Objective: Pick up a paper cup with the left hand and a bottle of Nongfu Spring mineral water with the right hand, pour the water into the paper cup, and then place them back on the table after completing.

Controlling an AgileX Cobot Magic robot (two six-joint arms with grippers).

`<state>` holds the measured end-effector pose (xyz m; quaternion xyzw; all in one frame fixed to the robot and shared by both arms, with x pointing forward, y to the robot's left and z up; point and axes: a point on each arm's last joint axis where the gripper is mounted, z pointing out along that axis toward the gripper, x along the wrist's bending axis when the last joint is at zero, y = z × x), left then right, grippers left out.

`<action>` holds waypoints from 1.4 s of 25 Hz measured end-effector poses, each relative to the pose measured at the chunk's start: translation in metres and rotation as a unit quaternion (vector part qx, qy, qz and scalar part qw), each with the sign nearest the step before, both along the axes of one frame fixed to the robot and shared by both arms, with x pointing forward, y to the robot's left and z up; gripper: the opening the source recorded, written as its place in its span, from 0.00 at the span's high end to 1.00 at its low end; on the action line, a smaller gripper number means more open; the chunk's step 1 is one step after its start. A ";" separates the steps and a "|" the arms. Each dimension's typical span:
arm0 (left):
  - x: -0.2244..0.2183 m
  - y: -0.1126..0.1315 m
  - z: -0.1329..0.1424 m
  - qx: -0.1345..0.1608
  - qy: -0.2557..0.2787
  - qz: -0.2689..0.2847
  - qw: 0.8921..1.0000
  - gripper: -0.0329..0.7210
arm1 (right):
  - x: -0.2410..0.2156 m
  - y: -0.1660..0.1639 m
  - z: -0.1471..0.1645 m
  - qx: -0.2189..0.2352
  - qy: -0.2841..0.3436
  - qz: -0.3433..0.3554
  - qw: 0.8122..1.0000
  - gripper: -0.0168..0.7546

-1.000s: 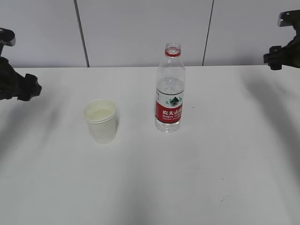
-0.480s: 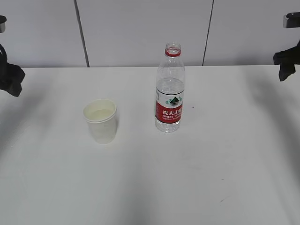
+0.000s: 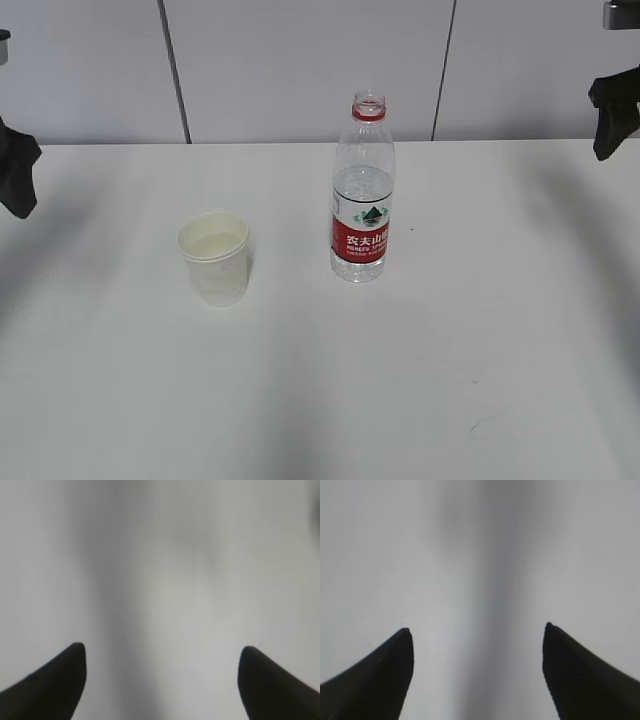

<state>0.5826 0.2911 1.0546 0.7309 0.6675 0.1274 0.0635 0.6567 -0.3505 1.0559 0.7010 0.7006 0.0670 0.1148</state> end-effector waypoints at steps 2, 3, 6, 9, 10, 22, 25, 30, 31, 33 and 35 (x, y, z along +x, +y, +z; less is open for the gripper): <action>-0.003 0.000 0.002 0.000 0.005 0.001 1.000 0.21 | 0.000 0.000 0.001 0.001 0.000 0.004 1.000 0.21; -0.005 0.000 0.004 0.000 0.004 0.001 1.000 0.21 | 0.000 0.001 0.002 0.001 -0.002 0.005 1.000 0.21; -0.022 0.001 0.011 -0.003 -0.009 0.001 1.000 0.21 | -0.006 0.003 0.009 0.009 -0.009 0.012 1.000 0.21; -0.045 0.002 0.013 -0.005 -0.014 0.000 1.000 0.21 | -0.018 0.005 0.023 0.012 -0.021 0.019 1.000 0.21; -0.052 0.002 0.014 -0.005 -0.016 0.000 1.000 0.21 | -0.023 0.006 0.029 0.011 -0.025 0.020 0.999 0.21; -0.132 -0.001 0.013 -0.050 -0.041 0.008 0.998 0.21 | -0.134 0.022 0.025 0.028 0.001 0.035 0.999 0.21; -0.152 0.000 0.006 -0.053 -0.040 0.009 0.998 0.21 | -0.169 0.026 0.022 0.022 -0.022 0.042 0.999 0.21; -0.188 0.001 -0.006 -0.063 -0.054 0.010 0.997 0.21 | -0.222 0.032 0.014 0.013 -0.062 0.047 0.997 0.21; -0.195 0.000 -0.009 -0.068 -0.056 0.011 0.996 0.21 | -0.232 0.033 0.015 0.011 -0.074 0.048 0.996 0.21; -0.209 0.000 -0.011 -0.077 -0.075 0.012 0.994 0.21 | -0.252 0.035 0.011 0.009 -0.083 0.048 0.995 0.21; -0.221 -0.001 -0.012 -0.084 -0.094 0.011 0.992 0.21 | -0.271 0.037 0.008 0.004 -0.098 0.049 0.994 0.21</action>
